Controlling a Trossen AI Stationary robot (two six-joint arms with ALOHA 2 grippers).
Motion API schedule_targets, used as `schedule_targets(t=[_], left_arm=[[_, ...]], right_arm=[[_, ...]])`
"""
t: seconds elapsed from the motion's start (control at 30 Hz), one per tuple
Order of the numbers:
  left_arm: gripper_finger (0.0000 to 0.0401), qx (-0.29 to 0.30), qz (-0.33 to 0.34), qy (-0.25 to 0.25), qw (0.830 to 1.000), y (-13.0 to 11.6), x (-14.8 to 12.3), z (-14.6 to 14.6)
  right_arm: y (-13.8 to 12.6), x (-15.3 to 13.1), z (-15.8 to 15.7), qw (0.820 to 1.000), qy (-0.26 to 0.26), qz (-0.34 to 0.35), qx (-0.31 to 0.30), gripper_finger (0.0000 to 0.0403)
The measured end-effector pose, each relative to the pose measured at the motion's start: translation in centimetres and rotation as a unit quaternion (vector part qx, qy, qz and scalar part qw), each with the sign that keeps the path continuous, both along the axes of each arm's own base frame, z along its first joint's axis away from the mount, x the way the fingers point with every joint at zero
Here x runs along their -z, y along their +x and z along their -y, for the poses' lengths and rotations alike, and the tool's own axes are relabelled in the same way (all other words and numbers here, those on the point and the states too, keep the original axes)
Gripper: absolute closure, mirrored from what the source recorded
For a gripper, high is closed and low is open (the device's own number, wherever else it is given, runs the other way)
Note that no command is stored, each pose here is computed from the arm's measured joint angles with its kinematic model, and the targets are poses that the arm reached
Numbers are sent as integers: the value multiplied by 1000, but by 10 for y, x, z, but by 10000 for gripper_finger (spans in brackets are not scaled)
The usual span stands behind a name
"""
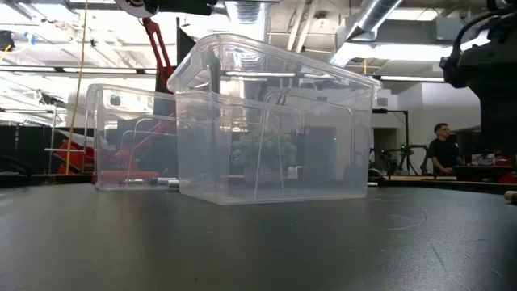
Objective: Sort batteries
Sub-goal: Put the brown battery into the bottom transparent bin
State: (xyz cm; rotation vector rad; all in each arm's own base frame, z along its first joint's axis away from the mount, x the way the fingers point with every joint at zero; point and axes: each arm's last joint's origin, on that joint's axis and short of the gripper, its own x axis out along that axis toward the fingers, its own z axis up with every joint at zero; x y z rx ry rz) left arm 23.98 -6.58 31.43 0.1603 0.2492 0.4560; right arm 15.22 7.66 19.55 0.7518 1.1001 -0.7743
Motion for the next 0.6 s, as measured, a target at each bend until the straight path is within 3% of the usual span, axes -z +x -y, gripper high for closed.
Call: schedule_targets(t=[0.4,0.6], left_arm=[[182,0,0,0,1000,0,0,0],[182,0,0,0,1000,0,0,0]], right_arm=[[14,30,-23,998,13,-43,41,131],[21,46,-28,997,3,-60,51,171]])
